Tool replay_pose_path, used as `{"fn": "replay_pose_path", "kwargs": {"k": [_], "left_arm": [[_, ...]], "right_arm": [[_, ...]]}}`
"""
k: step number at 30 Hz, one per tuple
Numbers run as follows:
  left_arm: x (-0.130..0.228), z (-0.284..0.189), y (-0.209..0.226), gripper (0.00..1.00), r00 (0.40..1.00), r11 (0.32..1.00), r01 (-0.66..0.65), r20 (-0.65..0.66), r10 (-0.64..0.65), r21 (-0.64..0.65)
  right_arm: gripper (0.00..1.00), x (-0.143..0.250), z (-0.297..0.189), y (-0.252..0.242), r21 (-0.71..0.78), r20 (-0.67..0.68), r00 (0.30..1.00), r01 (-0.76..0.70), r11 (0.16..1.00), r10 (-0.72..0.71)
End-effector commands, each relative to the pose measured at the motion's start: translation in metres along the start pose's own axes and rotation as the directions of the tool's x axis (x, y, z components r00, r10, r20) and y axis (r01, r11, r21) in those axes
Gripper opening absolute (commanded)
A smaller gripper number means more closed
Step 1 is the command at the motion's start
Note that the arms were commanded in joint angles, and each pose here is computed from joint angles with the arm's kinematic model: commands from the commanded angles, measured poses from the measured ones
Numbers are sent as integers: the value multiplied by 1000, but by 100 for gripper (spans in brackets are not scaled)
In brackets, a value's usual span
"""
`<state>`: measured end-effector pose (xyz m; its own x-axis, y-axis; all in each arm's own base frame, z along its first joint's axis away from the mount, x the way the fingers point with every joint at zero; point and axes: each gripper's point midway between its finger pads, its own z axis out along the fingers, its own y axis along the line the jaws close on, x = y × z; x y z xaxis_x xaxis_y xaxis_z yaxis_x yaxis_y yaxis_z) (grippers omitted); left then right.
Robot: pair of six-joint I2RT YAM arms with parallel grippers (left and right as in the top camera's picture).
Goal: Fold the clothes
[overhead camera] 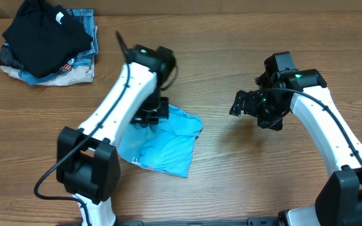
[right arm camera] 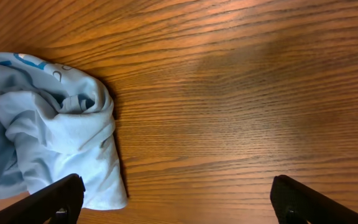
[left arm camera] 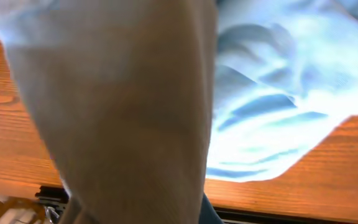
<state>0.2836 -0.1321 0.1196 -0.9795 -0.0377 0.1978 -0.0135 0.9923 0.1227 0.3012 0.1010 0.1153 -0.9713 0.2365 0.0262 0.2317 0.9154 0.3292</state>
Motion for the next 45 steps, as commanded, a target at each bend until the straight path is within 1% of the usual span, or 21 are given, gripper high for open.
{"fn": "replay_pose_path", "kwargs": {"k": [1, 5, 8, 12, 17, 22, 23, 26, 30, 32, 33, 34, 37, 39, 41, 45], "left_arm": [[6, -9, -16, 5, 999, 1000, 12, 31, -13, 20], [13, -9, -32, 6, 999, 1000, -6, 40, 5, 23], [16, -8, -42, 8, 998, 999, -31, 51, 30, 21], [22, -4, -56, 8, 998, 999, -38, 59, 37, 17], [29, 4, -81, 9, 995, 994, -82, 58, 78, 66], [34, 19, -91, 8, 997, 997, -52, 61, 48, 64], [35, 22, -94, 7, 997, 997, -51, 63, 47, 65], [40, 31, -103, 8, 995, 995, -76, 71, 72, 63], [55, 34, -117, 8, 991, 992, -111, 75, 107, 52], [62, 34, -127, 12, 987, 989, -140, 87, 135, 52], [65, 35, -134, 22, 983, 985, -161, 100, 155, 57], [68, 35, -139, 30, 979, 982, -178, 111, 171, 61], [75, 35, -155, 35, 966, 972, -224, 147, 212, 68], [79, 36, -165, 43, 959, 966, -247, 164, 233, 74], [82, 39, -172, 45, 953, 961, -267, 170, 252, 75], [88, 45, -177, 40, 944, 953, -296, 168, 283, 58]], "right_arm": [[100, -4, -12, 5, -5, 38, 999, 14, 1000, -14], [100, -4, -12, 5, -5, 38, 999, 14, 1000, -14], [100, -5, -12, 5, -5, 39, 999, 12, 1000, -12], [100, -9, -12, 1, 18, 61, 998, -19, 1000, 18], [100, -17, -13, 2, 16, 95, 995, -26, 1000, 25], [100, -26, -14, 1, 7, 129, 991, -28, 1000, 27], [100, -29, -15, -2, 16, 137, 990, -34, 999, 32], [100, -39, -20, -20, 64, 180, 982, -72, 995, 59], [100, -55, -30, -45, 59, 228, 964, -150, 987, 133], [100, -62, -36, -60, 52, 248, 953, -195, 979, 176], [100, -65, -39, -68, 49, 256, 945, -220, 974, 201], [100, -66, -41, -74, 45, 261, 940, -238, 970, 218], [100, -68, -45, -86, 28, 264, 929, -276, 961, 259], [100, -69, -47, -90, 22, 267, 925, -287, 958, 271], [100, -70, -48, -93, 21, 270, 922, -294, 956, 278], [100, -72, -49, -93, 18, 276, 920, -294, 956, 278]]}}
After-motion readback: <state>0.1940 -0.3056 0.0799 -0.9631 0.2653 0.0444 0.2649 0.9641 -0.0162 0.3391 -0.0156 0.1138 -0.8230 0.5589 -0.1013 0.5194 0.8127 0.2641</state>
